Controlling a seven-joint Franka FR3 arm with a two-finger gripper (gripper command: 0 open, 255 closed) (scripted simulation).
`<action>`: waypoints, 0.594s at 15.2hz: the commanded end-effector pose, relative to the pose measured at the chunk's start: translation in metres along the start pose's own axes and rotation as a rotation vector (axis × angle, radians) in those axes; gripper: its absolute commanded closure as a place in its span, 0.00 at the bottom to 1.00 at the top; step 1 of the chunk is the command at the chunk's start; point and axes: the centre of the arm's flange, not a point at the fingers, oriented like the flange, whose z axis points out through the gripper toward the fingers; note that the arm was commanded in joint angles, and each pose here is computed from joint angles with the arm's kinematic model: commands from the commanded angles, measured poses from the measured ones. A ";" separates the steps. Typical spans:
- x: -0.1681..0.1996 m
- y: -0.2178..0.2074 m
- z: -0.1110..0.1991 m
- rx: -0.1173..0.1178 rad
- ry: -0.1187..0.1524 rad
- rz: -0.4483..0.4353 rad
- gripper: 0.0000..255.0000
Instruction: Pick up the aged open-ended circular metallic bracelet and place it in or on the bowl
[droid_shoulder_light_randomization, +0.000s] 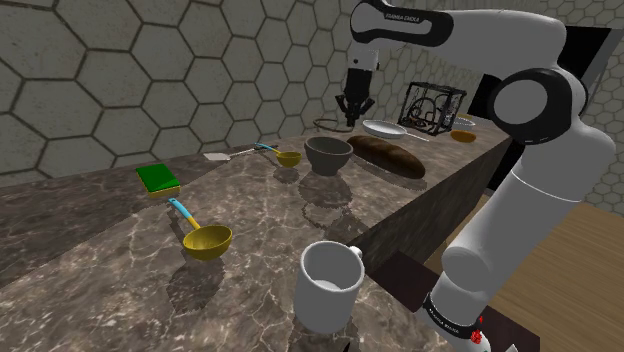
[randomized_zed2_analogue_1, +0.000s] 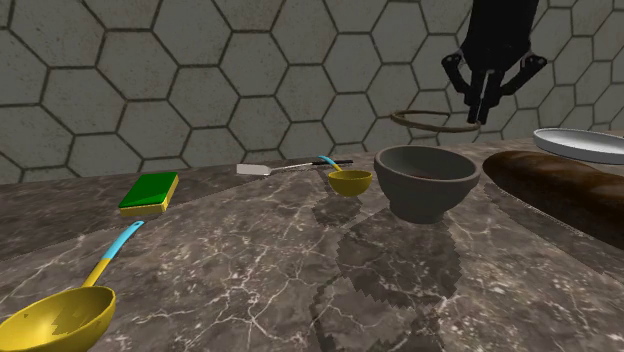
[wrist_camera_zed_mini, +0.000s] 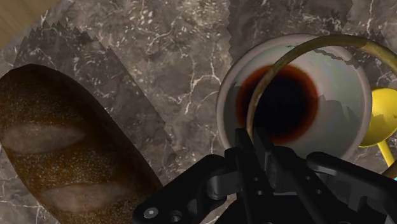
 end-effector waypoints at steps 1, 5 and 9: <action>0.003 0.001 0.010 0.000 0.000 -0.001 1.00; 0.006 0.001 0.031 0.000 0.000 -0.001 1.00; 0.009 0.001 0.051 0.000 0.000 -0.001 1.00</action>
